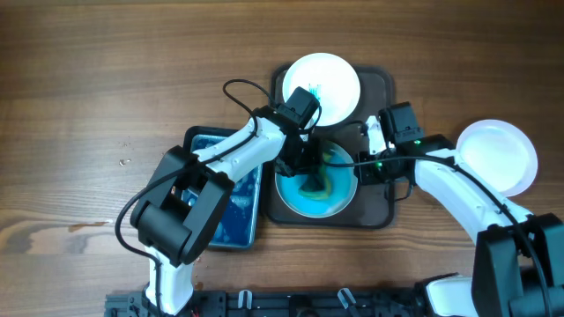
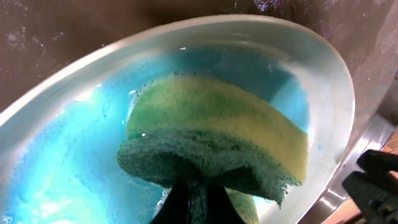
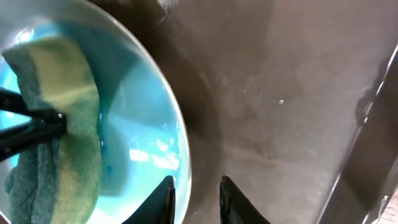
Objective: Clean dirty plates on tray and stack at the side
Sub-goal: 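Scrub the tilted plate held by the right gripper with the sponge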
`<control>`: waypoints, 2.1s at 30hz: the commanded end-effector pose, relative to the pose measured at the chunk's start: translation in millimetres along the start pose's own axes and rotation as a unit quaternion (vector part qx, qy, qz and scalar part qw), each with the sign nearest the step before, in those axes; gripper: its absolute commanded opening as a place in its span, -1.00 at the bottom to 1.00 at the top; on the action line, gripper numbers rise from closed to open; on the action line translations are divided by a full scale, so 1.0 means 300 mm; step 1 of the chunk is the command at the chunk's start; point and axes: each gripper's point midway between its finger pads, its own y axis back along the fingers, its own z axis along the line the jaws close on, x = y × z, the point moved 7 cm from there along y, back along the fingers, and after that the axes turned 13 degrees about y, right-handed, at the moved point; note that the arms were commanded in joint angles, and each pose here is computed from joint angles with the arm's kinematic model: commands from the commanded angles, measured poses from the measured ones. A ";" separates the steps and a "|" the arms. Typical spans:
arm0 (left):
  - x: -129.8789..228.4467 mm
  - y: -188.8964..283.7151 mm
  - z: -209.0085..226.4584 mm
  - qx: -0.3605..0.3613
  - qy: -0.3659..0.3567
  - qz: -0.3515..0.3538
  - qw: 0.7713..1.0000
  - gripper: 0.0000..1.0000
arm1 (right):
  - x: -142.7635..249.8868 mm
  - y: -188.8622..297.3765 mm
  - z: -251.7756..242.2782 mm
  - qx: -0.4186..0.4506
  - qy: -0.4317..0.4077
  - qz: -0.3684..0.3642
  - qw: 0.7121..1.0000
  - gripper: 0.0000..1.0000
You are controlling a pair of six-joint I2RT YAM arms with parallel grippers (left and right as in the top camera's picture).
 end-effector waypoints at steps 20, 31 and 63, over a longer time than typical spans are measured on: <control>0.005 -0.048 -0.141 0.092 -0.029 0.000 0.995 -0.92 | 0.037 -0.098 -0.012 -0.013 -0.048 0.016 0.999 -0.91; 0.145 -0.181 -0.147 0.056 -0.059 0.069 0.994 -0.92 | 0.045 -0.098 -0.010 -0.015 -0.050 0.022 0.998 -0.91; 0.079 -0.040 -0.107 0.059 -0.056 0.053 0.995 -0.92 | 0.049 -0.098 -0.013 -0.010 -0.088 0.026 0.996 -0.92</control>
